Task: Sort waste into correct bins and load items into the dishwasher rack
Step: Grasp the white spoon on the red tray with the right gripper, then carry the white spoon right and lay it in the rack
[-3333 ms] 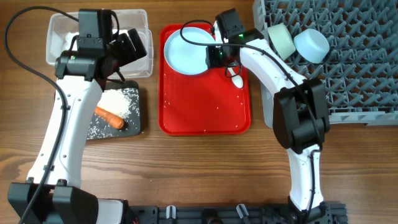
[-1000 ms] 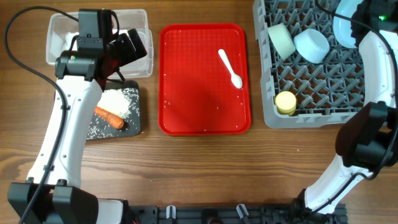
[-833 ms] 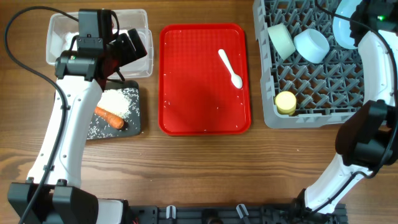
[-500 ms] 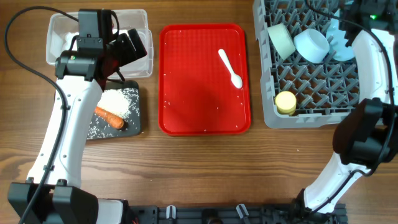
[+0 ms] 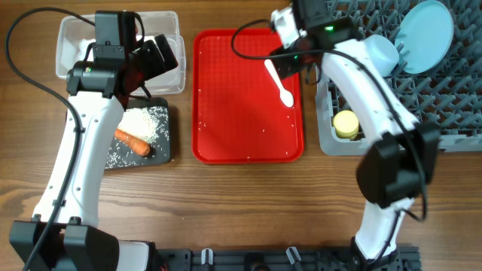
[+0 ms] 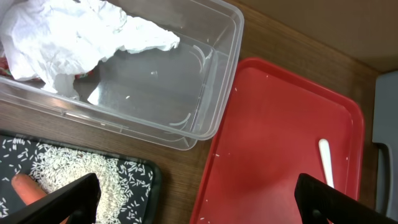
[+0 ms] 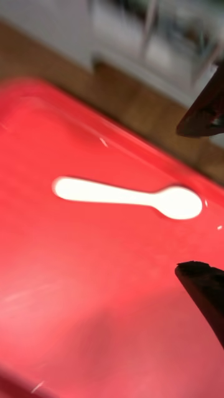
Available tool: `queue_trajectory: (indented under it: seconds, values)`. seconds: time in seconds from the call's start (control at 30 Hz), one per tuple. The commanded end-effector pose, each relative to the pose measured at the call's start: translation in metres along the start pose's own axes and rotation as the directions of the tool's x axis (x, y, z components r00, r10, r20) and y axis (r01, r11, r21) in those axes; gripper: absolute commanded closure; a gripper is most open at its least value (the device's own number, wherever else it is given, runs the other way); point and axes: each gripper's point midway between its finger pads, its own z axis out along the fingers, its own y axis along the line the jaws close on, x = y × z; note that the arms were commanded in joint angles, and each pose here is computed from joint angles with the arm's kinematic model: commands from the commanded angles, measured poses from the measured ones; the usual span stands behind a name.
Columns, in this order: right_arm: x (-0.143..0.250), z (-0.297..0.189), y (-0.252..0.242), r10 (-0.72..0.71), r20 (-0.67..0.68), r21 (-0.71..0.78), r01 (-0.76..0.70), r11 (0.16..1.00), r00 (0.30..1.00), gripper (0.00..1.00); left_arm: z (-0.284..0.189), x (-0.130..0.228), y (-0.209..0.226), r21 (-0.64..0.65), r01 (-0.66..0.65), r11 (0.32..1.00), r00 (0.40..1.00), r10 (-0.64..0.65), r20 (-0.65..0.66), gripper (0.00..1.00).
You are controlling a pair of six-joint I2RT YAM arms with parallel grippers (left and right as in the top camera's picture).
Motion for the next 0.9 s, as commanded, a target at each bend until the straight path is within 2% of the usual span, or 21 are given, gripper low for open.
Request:
queue_trajectory:
  seconds: [0.0,0.1,0.23,0.47,0.5,0.6,0.77,0.87]
  values:
    - [0.034,0.05,0.01,0.12,-0.154,-0.054,-0.13,0.99,0.981,0.37,-0.002,-0.004,0.001,-0.004,0.016,1.0,1.0,-0.016,0.012,0.0]
    - [0.058,0.08,0.023,0.129,-0.256,-0.107,-0.161,0.981,0.958,0.39,-0.002,-0.004,0.001,-0.004,0.016,1.0,1.0,-0.016,0.011,0.0]
    - [0.068,0.102,0.024,0.129,-0.292,-0.108,-0.166,0.98,0.948,0.44,-0.002,-0.004,0.001,-0.004,0.016,1.0,1.0,-0.016,0.012,0.0]
    - [0.081,0.134,0.024,0.15,-0.323,-0.095,-0.19,0.977,0.934,0.45,-0.002,-0.004,0.001,-0.004,0.016,1.0,1.0,-0.016,0.012,0.0]
    - [0.082,0.135,0.024,0.15,-0.328,-0.096,-0.191,0.977,0.933,0.49,-0.002,-0.004,0.001,-0.004,0.016,1.0,1.0,-0.016,0.012,0.0]
    - [0.086,0.134,0.025,0.15,-0.342,-0.096,-0.193,0.976,0.928,0.7,-0.002,-0.004,0.001,-0.004,0.016,1.0,1.0,-0.016,0.012,0.0]
    - [0.087,0.134,0.025,0.15,-0.347,-0.097,-0.195,0.976,0.926,0.93,-0.002,-0.004,0.001,-0.004,0.016,1.0,1.0,-0.016,0.012,0.0]
    - [0.09,0.132,0.027,0.149,-0.362,-0.104,-0.199,0.974,0.92,0.96,-0.002,-0.004,0.001,-0.004,0.016,1.0,1.0,-0.016,0.012,0.0]
